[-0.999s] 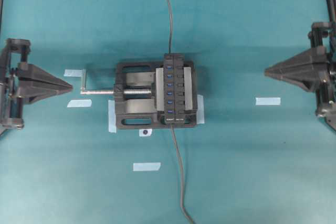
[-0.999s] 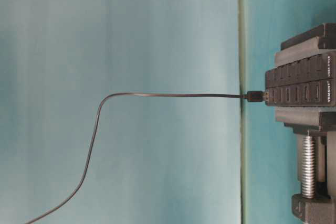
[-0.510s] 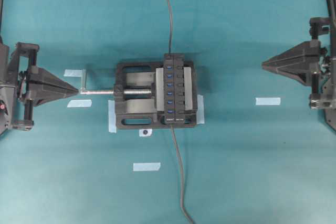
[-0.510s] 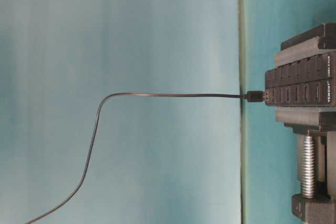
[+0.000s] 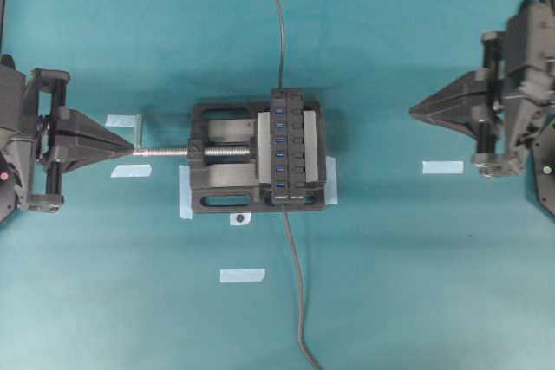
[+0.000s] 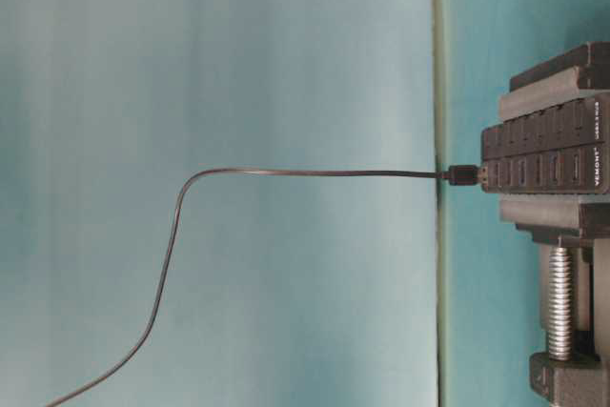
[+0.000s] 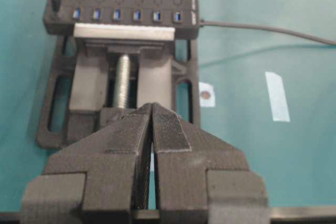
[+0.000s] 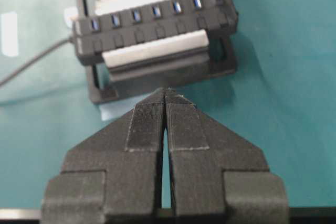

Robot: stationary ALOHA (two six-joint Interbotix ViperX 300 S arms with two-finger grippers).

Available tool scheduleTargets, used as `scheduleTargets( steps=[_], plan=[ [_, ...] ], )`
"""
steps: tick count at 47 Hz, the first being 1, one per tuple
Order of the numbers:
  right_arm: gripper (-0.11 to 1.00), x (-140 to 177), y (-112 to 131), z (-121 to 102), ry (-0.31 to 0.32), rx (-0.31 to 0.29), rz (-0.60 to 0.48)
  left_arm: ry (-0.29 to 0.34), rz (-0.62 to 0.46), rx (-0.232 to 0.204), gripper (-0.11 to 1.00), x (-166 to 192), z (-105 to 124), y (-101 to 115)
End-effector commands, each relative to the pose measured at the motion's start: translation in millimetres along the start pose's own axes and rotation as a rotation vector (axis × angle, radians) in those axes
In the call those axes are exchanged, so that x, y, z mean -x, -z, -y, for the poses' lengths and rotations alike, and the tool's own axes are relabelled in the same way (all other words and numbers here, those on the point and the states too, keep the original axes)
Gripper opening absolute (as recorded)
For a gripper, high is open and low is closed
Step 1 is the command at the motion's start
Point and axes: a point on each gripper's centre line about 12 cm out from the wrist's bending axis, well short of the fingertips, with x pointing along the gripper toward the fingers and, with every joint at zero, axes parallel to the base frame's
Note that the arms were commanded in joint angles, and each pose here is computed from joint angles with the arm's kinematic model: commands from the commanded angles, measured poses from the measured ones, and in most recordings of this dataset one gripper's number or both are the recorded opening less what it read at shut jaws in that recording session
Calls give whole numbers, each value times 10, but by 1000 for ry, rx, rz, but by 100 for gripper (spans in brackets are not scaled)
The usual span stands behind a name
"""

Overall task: Insert the USB into the second port from the front of the fixed hub.
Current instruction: 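Move the right gripper over to the black USB plug at the hub's end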

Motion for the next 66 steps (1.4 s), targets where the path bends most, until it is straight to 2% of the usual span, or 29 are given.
scheduleTargets(
  steps=[1, 14, 23, 36, 43, 66],
  plan=[
    [-1, -8, -127, 6, 7, -5, 16, -1, 23, 2, 0, -1, 1, -109],
    [-1, -176, -204, 50, 33, 8, -27, -1, 15, 1, 0, 0, 1, -109],
    [-1, -316, -243, 89, 61, 45, -84, -1, 9, 1, 0, -1, 0, -92],
    [-1, -485, -340, 155, 95, 96, -114, -3, -20, -1, 0, -3, -1, -67],
    [-1, -585, -342, 170, 103, 129, -128, -3, -23, -2, 0, -3, -2, -58],
    [-1, -1037, -387, 271, 119, 173, -148, -3, -24, -2, 0, -4, -2, -52]
  ],
)
